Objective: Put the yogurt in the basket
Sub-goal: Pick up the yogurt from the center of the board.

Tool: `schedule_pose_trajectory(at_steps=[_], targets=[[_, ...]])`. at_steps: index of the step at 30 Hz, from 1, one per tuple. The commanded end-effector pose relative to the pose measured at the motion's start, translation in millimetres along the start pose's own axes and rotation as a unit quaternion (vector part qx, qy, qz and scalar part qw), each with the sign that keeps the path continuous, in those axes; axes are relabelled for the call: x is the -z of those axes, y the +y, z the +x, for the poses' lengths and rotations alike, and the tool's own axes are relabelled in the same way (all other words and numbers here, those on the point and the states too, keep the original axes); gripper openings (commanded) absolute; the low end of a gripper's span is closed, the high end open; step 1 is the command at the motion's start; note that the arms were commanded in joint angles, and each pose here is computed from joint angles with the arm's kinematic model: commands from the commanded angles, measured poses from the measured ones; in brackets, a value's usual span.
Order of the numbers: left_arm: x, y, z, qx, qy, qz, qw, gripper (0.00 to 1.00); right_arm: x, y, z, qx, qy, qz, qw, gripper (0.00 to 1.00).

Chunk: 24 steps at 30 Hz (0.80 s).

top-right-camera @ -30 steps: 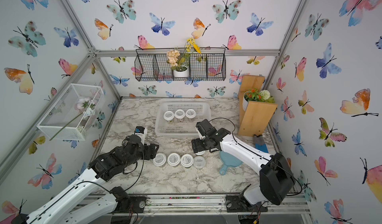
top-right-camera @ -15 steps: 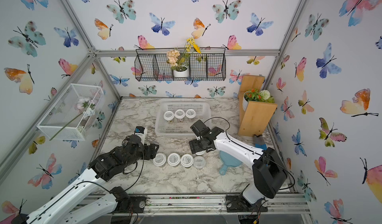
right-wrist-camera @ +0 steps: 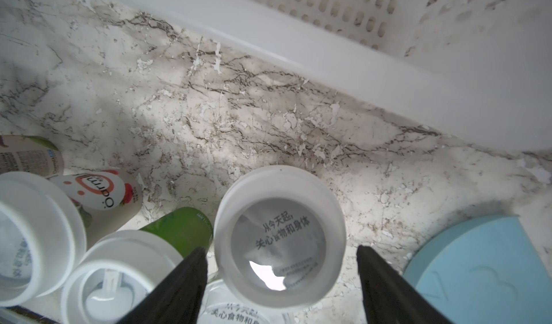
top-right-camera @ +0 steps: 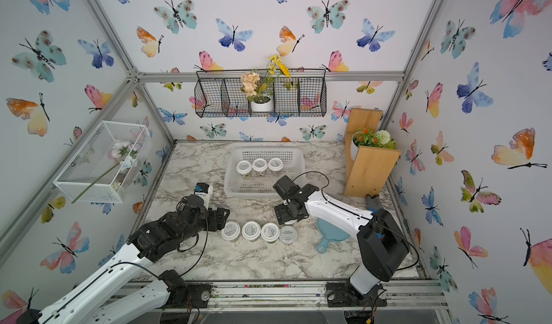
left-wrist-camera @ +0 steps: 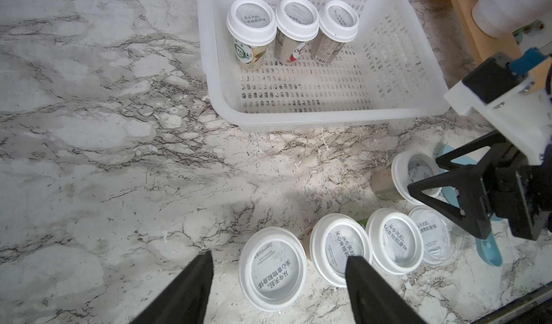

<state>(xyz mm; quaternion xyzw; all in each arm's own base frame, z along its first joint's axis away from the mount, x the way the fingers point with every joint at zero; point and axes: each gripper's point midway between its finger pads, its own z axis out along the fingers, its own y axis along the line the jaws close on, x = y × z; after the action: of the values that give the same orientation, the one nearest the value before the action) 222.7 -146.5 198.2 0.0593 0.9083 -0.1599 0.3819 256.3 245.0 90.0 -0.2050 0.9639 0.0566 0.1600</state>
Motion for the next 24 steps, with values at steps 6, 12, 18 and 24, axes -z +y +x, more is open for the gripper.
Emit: schedule_pose_trajectory(at_steps=[6, 12, 18, 24], targets=[[1.1, -6.5, 1.9, -0.004, 0.004, 0.021, 1.0, 0.75, 1.2, -4.2, -1.2, 0.003, 0.001, 0.023, 1.0, 0.8], [1.3, -6.8, 1.8, -0.004, 0.004, 0.021, 1.0, 0.74, -1.0, -4.0, -1.8, 0.003, 0.001, 0.025, 1.0, 0.76], [0.5, -6.3, 2.6, -0.005, 0.006, 0.02, 1.0, 0.74, -3.1, -2.2, -2.1, 0.005, 0.003, 0.024, 1.0, 0.74], [0.2, -6.2, 2.8, -0.005, 0.007, 0.019, 1.0, 0.73, -5.3, -2.1, -0.6, 0.006, 0.006, 0.024, 1.0, 0.72]])
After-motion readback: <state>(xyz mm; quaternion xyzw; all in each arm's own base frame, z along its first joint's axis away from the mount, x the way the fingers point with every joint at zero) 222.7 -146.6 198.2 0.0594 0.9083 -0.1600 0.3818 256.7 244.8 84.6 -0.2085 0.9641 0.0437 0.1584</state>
